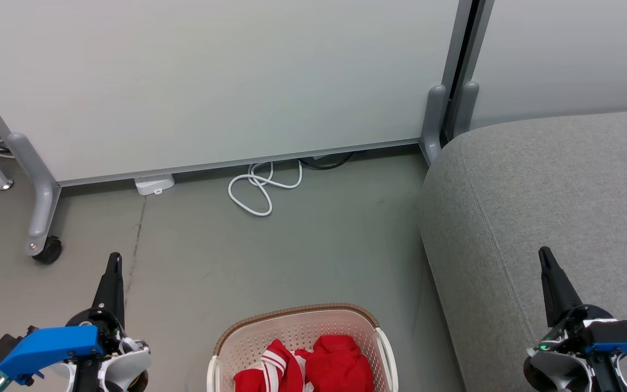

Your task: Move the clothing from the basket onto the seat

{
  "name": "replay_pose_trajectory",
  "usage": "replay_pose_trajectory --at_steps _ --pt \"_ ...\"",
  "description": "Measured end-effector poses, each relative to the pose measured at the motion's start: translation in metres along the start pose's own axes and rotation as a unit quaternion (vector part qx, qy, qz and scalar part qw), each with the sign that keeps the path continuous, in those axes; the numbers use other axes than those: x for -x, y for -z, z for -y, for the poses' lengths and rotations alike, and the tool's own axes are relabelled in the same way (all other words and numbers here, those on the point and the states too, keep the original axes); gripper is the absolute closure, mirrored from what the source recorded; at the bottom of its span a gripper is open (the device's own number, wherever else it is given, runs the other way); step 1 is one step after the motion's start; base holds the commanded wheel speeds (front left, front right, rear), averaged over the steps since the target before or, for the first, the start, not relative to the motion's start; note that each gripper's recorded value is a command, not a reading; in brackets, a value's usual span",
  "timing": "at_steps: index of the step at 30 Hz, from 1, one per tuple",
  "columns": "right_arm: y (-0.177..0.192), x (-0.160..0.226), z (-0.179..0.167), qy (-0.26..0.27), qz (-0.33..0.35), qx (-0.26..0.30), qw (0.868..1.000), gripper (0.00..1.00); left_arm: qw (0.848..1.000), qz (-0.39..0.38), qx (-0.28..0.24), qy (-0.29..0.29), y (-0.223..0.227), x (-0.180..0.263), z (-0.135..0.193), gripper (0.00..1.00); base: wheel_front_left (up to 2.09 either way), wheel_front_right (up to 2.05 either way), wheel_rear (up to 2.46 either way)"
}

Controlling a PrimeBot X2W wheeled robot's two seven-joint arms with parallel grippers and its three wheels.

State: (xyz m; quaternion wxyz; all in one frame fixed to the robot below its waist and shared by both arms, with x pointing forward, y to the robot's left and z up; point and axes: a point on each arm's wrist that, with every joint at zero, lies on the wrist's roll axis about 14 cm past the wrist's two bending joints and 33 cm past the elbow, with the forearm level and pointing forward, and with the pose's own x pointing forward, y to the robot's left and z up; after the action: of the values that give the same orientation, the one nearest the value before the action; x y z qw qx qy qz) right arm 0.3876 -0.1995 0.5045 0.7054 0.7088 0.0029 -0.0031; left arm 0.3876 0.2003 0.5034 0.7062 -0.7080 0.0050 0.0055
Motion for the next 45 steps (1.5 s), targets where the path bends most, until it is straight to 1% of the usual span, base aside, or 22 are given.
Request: replay_pose_trajectory --at_steps 29,30,32,33,34,36,40,45 --pt "0.000 0.000 0.000 0.000 0.000 0.000 1.000 1.00 1.000 0.000 0.000 0.000 0.000 0.000 0.000 1.00 0.00 0.00 0.00" --pt "0.000 0.001 0.002 0.002 0.000 0.000 1.000 0.00 1.000 0.000 0.000 -0.003 0.000 0.000 -0.002 0.00 0.00 0.00 0.00" --pt "0.001 0.005 0.012 0.018 0.000 -0.003 1.000 0.00 1.000 0.002 0.002 -0.021 0.000 0.006 -0.014 0.00 0.00 0.00 0.00" --pt "0.001 0.008 0.019 0.028 0.001 -0.004 1.000 1.00 1.000 0.002 0.004 -0.031 0.000 0.009 -0.021 1.00 0.00 0.00 0.00" --pt "0.001 0.011 0.025 0.037 0.001 -0.005 0.999 0.00 0.999 0.003 0.005 -0.042 0.000 0.013 -0.028 0.00 0.00 0.00 0.00" --pt "0.001 0.014 0.031 0.046 0.004 -0.005 0.999 0.00 0.999 0.006 0.007 -0.051 0.000 0.017 -0.035 0.00 0.00 0.00 0.00" --pt "0.002 0.013 0.029 0.043 0.009 -0.004 0.999 0.00 0.999 0.013 0.003 -0.047 0.000 0.016 -0.032 0.00 0.00 0.00 0.00" --pt "0.003 0.012 0.026 0.038 0.013 0.008 0.999 0.00 0.999 0.017 -0.021 -0.043 0.000 0.015 -0.028 0.00 0.00 0.00 0.00"
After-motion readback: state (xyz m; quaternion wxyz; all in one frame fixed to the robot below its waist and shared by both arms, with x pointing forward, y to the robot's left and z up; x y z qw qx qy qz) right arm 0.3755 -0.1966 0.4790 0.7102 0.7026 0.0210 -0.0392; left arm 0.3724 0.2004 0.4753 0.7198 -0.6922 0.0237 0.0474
